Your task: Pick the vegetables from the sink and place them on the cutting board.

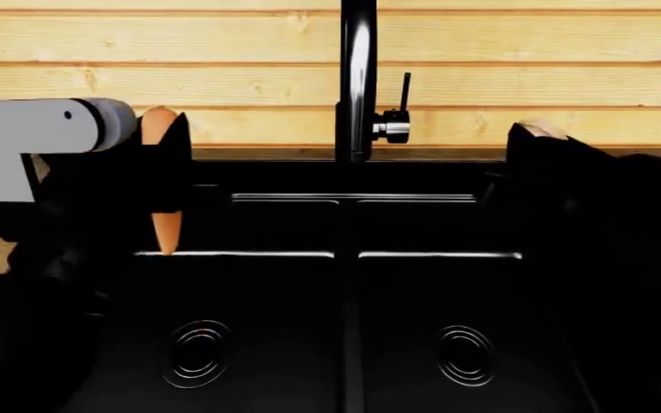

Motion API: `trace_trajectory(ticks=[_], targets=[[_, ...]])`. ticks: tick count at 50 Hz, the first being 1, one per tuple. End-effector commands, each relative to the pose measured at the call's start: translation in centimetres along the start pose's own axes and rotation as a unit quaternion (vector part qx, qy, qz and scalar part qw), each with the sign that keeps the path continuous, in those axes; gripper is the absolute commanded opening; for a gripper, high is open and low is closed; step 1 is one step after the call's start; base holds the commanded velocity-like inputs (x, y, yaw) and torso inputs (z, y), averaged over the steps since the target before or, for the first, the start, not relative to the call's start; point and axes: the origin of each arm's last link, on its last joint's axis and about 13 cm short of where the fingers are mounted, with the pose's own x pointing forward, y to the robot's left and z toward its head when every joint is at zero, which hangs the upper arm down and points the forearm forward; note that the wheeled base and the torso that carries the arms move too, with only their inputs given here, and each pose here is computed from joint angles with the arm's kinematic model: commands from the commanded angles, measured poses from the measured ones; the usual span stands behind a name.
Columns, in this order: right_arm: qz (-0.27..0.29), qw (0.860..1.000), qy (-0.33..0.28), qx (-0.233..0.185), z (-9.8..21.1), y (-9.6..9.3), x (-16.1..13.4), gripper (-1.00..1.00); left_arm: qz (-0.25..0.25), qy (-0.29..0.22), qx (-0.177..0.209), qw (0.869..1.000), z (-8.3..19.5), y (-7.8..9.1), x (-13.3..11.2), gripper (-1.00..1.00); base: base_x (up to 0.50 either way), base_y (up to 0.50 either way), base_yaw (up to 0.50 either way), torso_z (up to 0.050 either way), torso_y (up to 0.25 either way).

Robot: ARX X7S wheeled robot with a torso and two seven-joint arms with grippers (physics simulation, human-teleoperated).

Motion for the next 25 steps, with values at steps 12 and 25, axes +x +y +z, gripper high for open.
trace_trajectory(ticks=[12,25], targets=[[0.060,0.986,-0.141,-0.068,-3.8,0.5,-3.5,-1.00,-0.004,-0.122,0.044,0.992,-0.7,0.3,-3.7,-1.00,0.00,0.00,0.00,0.006,0.083],[0.038,0.985,-0.150,-0.080,-6.9,0.2,-4.5,-1.00,0.084,-0.202,0.083,0.972,-2.1,0.7,-4.2,-1.00,-0.47,0.00,0.00,0.000,0.000]])
